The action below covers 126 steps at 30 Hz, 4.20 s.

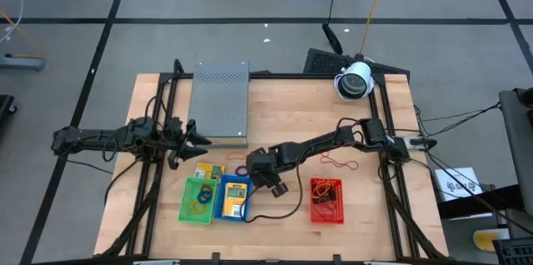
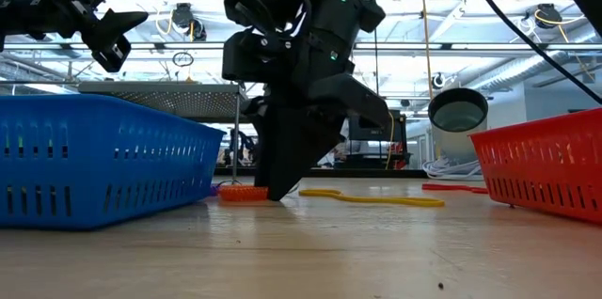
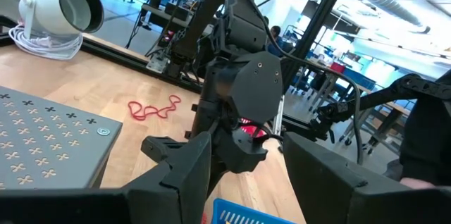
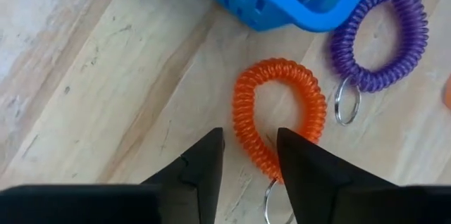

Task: Pick & Place Office Desk Supplies
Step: Put the orange spring rubberband into the green bin

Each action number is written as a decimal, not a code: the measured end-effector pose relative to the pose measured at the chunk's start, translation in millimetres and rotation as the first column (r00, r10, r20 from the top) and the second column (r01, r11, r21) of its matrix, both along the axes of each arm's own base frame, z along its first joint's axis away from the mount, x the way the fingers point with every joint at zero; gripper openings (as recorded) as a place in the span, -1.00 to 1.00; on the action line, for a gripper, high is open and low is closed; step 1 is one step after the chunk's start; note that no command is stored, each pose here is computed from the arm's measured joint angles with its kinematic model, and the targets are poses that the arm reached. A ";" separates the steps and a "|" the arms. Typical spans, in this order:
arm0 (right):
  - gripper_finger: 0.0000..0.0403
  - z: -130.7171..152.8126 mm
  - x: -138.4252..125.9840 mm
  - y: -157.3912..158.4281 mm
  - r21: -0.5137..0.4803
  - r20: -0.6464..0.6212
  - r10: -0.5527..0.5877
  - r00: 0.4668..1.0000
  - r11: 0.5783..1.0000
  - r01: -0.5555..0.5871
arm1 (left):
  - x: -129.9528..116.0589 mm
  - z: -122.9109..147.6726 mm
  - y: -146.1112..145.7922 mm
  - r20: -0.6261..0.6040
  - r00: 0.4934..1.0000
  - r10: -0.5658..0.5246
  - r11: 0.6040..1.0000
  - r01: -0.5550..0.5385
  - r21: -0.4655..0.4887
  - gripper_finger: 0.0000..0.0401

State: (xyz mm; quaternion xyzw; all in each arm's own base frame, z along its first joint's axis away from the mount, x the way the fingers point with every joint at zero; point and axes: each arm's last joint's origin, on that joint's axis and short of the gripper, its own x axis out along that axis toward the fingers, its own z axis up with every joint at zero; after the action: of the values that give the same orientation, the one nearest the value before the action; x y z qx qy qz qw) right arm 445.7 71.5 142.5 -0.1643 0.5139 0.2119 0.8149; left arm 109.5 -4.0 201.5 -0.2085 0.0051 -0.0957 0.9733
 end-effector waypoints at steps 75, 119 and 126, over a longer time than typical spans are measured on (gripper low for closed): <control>-0.97 139.7 66.1 94.6 0.384 0.508 -0.213 0.834 0.924 0.002 | 0.0 0.0 0.0 0.000 1.000 0.000 1.000 0.000 0.001 -0.07; -0.74 34.1 118.2 53.6 0.231 0.547 -0.187 0.816 0.971 0.067 | 0.0 0.0 0.0 0.000 1.000 0.000 1.000 0.000 0.000 -0.07; -0.54 32.5 117.5 53.2 0.225 0.534 -0.186 0.825 0.972 0.073 | 0.0 0.0 0.0 0.000 1.000 0.000 1.000 0.000 0.000 -0.07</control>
State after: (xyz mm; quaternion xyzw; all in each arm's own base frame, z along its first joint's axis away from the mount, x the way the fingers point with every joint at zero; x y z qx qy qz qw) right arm 563.2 124.6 175.1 -0.1023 0.2439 0.1488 0.9528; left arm 109.5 -4.0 201.5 -0.2085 0.0051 -0.0959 0.9733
